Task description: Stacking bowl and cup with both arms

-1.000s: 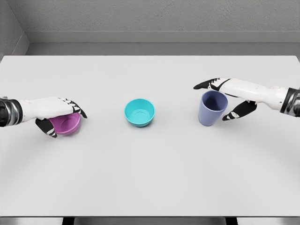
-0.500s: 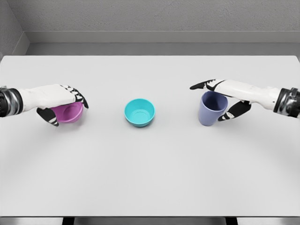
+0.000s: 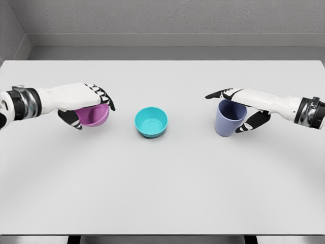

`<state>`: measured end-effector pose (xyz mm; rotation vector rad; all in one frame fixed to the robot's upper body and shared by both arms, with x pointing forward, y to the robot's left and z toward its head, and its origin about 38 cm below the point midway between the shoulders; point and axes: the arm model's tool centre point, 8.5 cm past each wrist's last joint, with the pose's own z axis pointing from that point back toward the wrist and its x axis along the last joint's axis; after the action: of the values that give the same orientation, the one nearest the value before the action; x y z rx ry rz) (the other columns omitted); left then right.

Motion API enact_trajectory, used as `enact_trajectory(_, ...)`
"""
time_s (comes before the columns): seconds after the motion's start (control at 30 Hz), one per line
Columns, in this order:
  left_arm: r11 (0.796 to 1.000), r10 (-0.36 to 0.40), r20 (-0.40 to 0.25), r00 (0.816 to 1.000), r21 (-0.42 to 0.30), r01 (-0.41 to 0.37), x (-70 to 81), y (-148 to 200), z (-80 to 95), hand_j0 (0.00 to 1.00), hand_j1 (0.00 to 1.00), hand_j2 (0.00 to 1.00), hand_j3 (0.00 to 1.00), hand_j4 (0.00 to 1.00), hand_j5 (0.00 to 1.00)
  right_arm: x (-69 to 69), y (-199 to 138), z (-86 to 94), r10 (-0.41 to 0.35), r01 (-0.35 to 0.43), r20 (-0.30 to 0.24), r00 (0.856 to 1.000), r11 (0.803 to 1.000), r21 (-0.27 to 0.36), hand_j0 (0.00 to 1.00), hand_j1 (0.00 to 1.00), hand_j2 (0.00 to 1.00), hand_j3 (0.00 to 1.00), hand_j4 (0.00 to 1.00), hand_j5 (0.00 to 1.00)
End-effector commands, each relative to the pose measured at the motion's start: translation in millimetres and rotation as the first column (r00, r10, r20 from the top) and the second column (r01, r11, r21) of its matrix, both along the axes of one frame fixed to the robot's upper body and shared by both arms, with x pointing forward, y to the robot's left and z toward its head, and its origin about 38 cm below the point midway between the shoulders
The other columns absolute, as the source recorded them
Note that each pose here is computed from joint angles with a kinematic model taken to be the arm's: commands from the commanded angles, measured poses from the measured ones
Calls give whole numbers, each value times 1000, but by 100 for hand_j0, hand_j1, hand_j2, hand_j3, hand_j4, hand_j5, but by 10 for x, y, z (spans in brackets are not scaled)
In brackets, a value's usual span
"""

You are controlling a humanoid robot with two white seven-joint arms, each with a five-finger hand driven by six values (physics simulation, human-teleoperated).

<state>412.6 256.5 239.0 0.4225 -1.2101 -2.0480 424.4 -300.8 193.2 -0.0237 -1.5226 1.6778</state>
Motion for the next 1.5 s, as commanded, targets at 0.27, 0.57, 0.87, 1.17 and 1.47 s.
enact_trajectory(0.27,997,-52,17,998,-50,53,33,-291,46,77,77,77,77,77,77,11,-24,-65,-12,12,-21,1000,1000,2,100,100,100,100,100,100)
enact_trajectory(0.57,992,-89,31,996,-81,92,58,-500,90,77,77,77,77,77,77,21,-46,-87,-20,20,-26,999,1000,0,83,83,83,83,83,83)
enact_trajectory(0.87,987,-118,43,992,-101,122,66,-696,70,76,76,76,76,76,76,14,-37,-81,-15,15,-24,1000,1000,-1,56,56,56,56,56,56)
enact_trajectory(1.17,981,-150,47,988,-116,155,75,-928,7,76,76,76,76,76,76,55,-40,1,-14,14,-7,1000,1000,-8,57,57,57,57,57,57)
enact_trajectory(1.47,983,-148,16,989,-103,149,241,-1112,-118,76,76,76,76,76,76,76,-47,122,-7,8,20,1000,1000,-13,58,58,58,58,58,58)
